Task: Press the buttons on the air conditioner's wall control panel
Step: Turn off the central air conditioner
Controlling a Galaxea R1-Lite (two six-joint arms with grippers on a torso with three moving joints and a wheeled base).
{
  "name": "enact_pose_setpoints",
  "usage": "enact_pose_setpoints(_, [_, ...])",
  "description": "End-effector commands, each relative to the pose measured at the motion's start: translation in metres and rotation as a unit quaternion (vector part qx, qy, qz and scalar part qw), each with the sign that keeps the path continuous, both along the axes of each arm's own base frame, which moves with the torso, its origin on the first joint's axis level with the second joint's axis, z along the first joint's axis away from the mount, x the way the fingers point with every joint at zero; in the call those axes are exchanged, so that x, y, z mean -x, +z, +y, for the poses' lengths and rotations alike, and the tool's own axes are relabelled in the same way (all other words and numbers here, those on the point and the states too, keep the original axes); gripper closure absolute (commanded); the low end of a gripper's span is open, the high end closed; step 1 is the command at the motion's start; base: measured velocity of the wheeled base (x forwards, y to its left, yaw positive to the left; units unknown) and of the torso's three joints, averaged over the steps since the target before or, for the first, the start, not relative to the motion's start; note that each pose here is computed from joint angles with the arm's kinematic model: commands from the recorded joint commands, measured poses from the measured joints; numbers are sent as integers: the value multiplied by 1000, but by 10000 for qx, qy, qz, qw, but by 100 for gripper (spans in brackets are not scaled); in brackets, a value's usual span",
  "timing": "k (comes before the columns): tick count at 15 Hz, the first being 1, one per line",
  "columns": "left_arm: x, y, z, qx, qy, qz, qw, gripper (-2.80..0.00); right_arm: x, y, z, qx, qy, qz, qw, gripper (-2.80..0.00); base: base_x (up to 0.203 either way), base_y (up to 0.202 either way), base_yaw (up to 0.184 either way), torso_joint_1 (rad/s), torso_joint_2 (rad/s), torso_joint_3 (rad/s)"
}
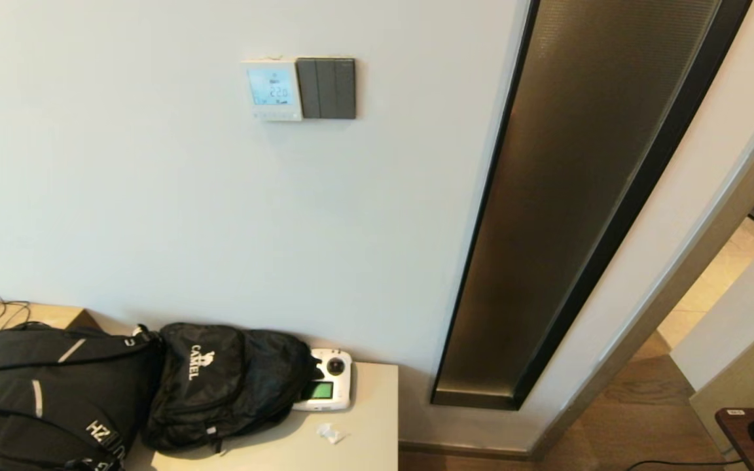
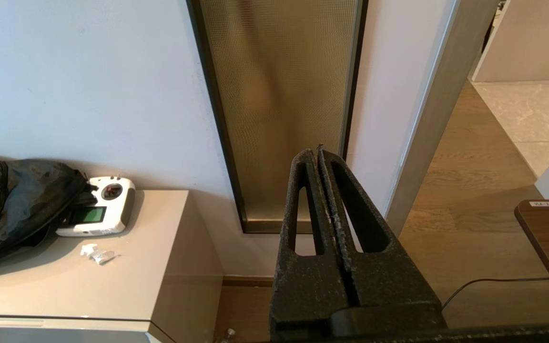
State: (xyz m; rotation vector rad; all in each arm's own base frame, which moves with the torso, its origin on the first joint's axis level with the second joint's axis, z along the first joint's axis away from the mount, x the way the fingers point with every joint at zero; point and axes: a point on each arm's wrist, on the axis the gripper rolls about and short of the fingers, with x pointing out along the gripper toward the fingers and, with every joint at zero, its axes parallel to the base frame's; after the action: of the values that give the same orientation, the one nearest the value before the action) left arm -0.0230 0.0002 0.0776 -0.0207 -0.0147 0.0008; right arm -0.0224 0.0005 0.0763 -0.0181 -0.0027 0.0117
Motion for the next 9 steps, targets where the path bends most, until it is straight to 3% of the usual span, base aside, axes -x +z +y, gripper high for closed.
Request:
enact_pose_setpoints(1, [0, 0, 0, 4, 3, -11, 10000, 0, 0, 0, 0, 2, 3, 11, 10000, 0, 0, 0, 0, 0, 0, 0])
enact_pose_setpoints(9, [0, 0, 0, 4, 3, -11, 10000, 0, 0, 0, 0, 2, 3, 5, 10000, 0, 0, 0, 0, 0, 0, 0])
